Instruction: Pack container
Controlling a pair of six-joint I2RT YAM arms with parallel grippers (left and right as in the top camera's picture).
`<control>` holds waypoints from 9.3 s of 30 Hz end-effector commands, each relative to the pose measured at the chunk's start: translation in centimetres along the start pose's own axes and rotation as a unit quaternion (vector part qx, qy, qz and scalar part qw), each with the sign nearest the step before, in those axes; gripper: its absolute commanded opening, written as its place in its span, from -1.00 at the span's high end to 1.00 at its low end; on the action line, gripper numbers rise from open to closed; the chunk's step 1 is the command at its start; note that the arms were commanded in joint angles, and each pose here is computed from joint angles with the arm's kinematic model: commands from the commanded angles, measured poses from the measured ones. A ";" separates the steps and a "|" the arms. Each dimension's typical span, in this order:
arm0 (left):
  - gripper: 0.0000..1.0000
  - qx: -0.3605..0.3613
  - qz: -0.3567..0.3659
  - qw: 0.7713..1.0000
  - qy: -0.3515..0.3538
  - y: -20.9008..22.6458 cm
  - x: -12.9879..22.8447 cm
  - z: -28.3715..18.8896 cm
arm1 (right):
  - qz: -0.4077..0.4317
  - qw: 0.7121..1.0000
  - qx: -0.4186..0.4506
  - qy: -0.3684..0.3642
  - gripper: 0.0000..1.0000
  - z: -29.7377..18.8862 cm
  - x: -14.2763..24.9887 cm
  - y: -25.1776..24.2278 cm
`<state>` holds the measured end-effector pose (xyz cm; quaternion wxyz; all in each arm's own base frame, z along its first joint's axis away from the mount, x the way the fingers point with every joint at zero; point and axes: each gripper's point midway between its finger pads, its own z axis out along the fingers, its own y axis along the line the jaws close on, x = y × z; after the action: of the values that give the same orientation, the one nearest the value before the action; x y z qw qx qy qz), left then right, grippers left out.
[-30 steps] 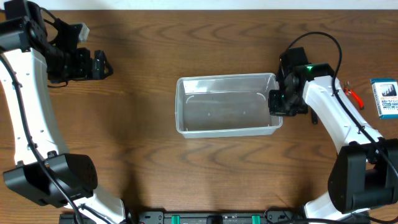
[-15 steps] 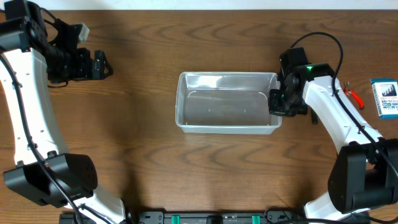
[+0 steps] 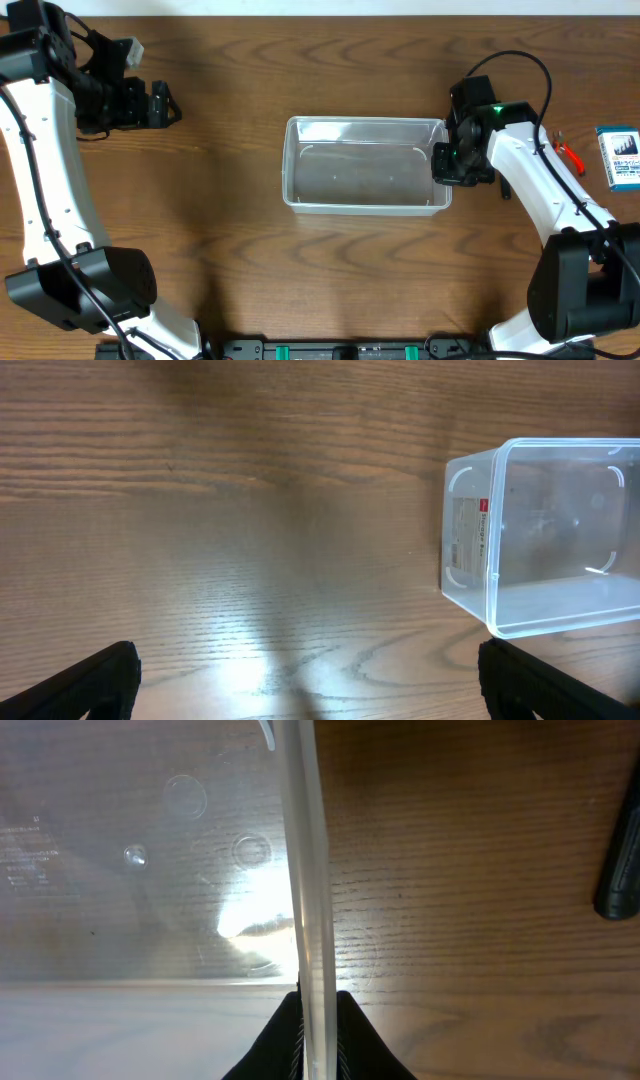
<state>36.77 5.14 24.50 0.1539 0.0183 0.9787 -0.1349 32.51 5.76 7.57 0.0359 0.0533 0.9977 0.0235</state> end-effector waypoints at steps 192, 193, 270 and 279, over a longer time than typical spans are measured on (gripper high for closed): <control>-0.96 -0.006 0.006 1.000 -0.003 0.3 -0.1 -0.1 | -0.029 0.998 -0.014 -0.046 0.47 -1.3 -1.9 0.6; -0.96 -0.006 0.007 1.000 -0.003 0.3 -0.1 -0.1 | -0.030 0.998 -0.020 -0.049 0.46 -1.6 -2.1 0.8; -0.96 -0.008 0.010 1.000 -0.011 0.4 -0.5 -0.1 | -0.047 0.998 0.031 -0.020 -0.98 -5.9 -8.7 -15.3; -0.96 -0.007 0.007 1.000 -0.006 0.3 -0.2 -0.1 | -0.034 0.999 0.000 -0.038 -0.98 -2.8 -11.3 -14.6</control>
<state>37.30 5.30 24.63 0.1652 0.0217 0.9773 -0.1310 41.44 -10.37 11.35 0.0785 0.0100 0.9969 0.0046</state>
